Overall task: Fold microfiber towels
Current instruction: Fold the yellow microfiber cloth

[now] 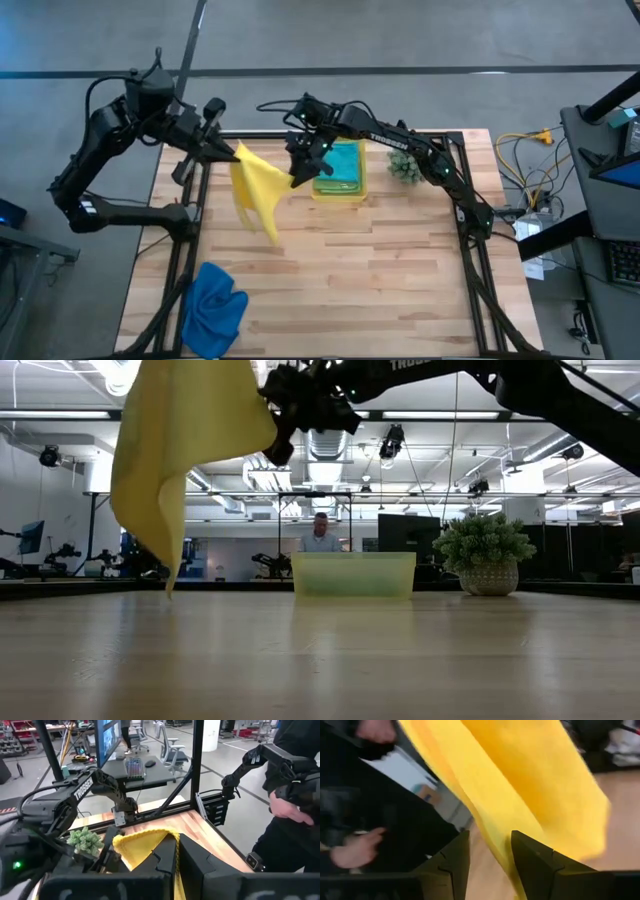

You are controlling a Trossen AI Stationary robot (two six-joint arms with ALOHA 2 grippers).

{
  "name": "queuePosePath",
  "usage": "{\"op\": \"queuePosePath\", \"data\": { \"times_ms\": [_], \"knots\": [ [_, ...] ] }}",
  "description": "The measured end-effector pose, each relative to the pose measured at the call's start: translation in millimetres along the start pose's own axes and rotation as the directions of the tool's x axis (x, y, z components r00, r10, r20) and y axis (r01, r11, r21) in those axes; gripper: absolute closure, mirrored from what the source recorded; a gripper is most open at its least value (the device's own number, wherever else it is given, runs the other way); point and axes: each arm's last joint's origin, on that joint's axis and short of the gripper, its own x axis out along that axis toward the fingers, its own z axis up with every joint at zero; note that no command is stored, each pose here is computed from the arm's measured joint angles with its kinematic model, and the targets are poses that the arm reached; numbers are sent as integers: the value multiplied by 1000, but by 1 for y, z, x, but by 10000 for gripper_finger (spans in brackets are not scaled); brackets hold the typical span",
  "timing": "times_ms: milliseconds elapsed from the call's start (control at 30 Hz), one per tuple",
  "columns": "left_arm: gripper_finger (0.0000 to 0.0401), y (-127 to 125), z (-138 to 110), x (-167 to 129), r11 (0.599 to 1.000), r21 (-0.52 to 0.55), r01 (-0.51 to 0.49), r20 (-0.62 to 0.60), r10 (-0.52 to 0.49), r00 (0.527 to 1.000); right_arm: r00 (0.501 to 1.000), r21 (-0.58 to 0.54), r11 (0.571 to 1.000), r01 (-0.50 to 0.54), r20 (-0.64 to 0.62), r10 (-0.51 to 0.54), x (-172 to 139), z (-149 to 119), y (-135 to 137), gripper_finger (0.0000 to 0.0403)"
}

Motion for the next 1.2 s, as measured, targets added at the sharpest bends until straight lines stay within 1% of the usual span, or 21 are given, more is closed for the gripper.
{"op": "queuePosePath", "data": {
  "times_ms": [167,300,367,467,567,600,733,800,900,967,1033,1133,1200],
  "knots": [
    [401,1,0,1,1000,-3,-5,-5,5,1000,996,-6,997,77,-34,-77,1,-4,-1,266],
    [401,3,-1,2,1000,-6,-19,-15,19,1000,982,-22,984,179,-59,-180,5,-4,-2,267],
    [401,4,-1,3,1000,-5,-27,-18,27,999,972,-32,975,222,-71,-224,6,-5,-3,274],
    [401,4,-1,2,999,-4,-46,-25,46,999,948,-49,952,304,-87,-307,6,-5,-4,310],
    [401,4,-1,2,999,-3,-53,-28,53,998,939,-78,942,327,-86,-333,5,-3,-2,368],
    [401,4,-1,2,998,-1,-59,-29,59,998,937,-89,939,333,-83,-340,3,-2,1,381],
    [401,4,-1,1,995,4,-95,-40,95,995,903,-109,906,408,-96,-418,-9,5,21,393],
    [401,4,-1,0,993,7,-114,-47,114,992,868,-128,875,467,-124,-481,-18,7,37,394],
    [401,4,-1,0,990,23,-141,-58,142,988,790,-174,806,565,-166,-590,-34,11,70,394],
    [401,5,-2,0,985,61,-163,-69,167,984,735,-195,759,622,-190,-651,-45,12,93,394],
    [401,7,-2,0,973,109,-202,-89,212,973,682,-203,714,670,-210,-700,-57,12,115,394],
    [401,13,-5,2,946,164,-278,-134,301,944,609,-198,644,739,-211,-764,-73,12,146,394],
    [401,18,-6,5,935,192,-299,-159,331,930,547,-195,579,792,-196,-814,-84,12,167,394]
  ]
}}
